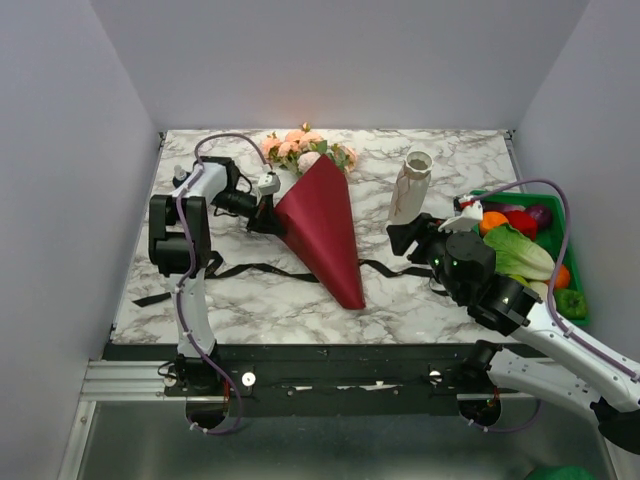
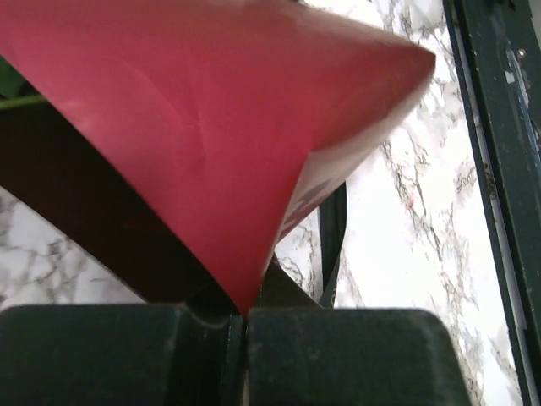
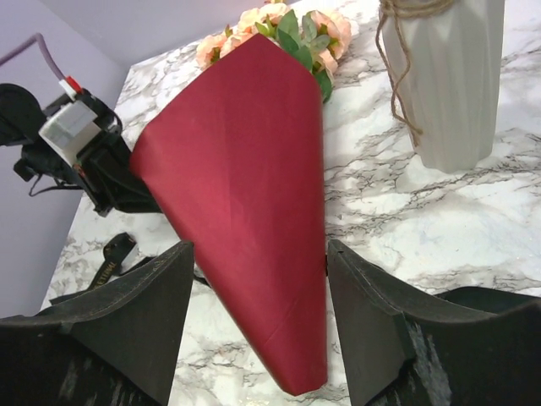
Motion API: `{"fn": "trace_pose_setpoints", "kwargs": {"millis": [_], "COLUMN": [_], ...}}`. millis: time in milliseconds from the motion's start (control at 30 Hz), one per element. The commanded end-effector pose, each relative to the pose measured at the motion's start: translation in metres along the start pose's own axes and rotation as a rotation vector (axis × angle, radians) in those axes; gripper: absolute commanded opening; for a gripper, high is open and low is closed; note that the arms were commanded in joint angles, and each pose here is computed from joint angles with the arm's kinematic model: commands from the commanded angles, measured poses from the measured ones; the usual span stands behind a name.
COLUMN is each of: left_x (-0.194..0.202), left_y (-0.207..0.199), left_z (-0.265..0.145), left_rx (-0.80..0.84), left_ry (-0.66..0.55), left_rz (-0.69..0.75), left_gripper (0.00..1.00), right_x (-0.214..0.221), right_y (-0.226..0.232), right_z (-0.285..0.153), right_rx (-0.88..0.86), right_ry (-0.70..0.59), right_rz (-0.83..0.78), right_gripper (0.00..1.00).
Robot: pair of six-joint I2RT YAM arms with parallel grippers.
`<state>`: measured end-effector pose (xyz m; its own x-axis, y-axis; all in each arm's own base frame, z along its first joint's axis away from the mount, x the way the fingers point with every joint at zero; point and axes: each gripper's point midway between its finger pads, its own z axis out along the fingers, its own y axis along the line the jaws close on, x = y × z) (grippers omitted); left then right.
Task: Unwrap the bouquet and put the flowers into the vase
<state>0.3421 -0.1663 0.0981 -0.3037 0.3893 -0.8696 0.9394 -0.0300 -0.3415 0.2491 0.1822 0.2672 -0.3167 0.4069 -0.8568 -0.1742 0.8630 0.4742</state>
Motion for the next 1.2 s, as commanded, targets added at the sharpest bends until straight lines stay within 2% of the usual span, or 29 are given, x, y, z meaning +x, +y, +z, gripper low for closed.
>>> {"fn": "trace_pose_setpoints", "kwargs": {"millis": [0,33,67,200,300,400,533,600,633,900,933,1167], "left_x": [-0.046,-0.053,-0.057,-0.072,-0.081,-0.092,-0.109,-0.120,-0.123,-0.143,-0.144,-0.154], "left_y": [-0.034,-0.035,-0.038,-0.043,-0.063,-0.080,-0.097,-0.099,-0.101,-0.122,-0.127,-0.162], "left_z": [-0.024,-0.028,-0.030,-0.038,-0.031,-0.018,-0.002,0.003,0.008,0.038,0.043,0.086], "left_rx": [-0.029,-0.050,-0.072,-0.184,-0.203,-0.205,-0.211,-0.217,-0.210,-0.136,-0.109,0.045], "left_ry": [0.054,0.072,0.102,0.249,0.308,0.343,0.362,0.356,0.357,0.329,0.322,0.335], "left_rz": [-0.136,-0.157,-0.241,-0.328,-0.317,-0.300,-0.328,-0.329,-0.332,-0.387,-0.397,-0.416], "left_gripper": [0.01,0.01,0.01,0.01,0.03,0.13,0.37,0.42,0.56,0.71,0.74,0.83], "right_x": [-0.004,-0.006,-0.007,-0.007,-0.004,-0.003,-0.005,-0.002,-0.005,-0.006,-0.006,-0.014], "right_y": [0.008,0.008,0.008,0.006,0.002,0.000,-0.005,-0.009,-0.010,-0.025,-0.027,-0.038], "right_z": [-0.003,-0.005,-0.006,-0.010,-0.012,-0.016,-0.021,-0.023,-0.026,-0.038,-0.039,-0.048], "right_rx": [-0.042,-0.047,-0.049,-0.055,-0.055,-0.059,-0.056,-0.050,-0.052,-0.027,-0.023,0.007], "right_ry": [-0.016,-0.020,-0.022,-0.031,-0.030,-0.032,-0.044,-0.040,-0.048,-0.072,-0.075,-0.111], "right_rz": [0.013,0.016,0.018,0.032,0.042,0.057,0.073,0.074,0.084,0.100,0.100,0.108], "right_gripper": [0.72,0.72,0.72,0.72,0.72,0.72,0.72,0.72,0.72,0.73,0.73,0.73]}}
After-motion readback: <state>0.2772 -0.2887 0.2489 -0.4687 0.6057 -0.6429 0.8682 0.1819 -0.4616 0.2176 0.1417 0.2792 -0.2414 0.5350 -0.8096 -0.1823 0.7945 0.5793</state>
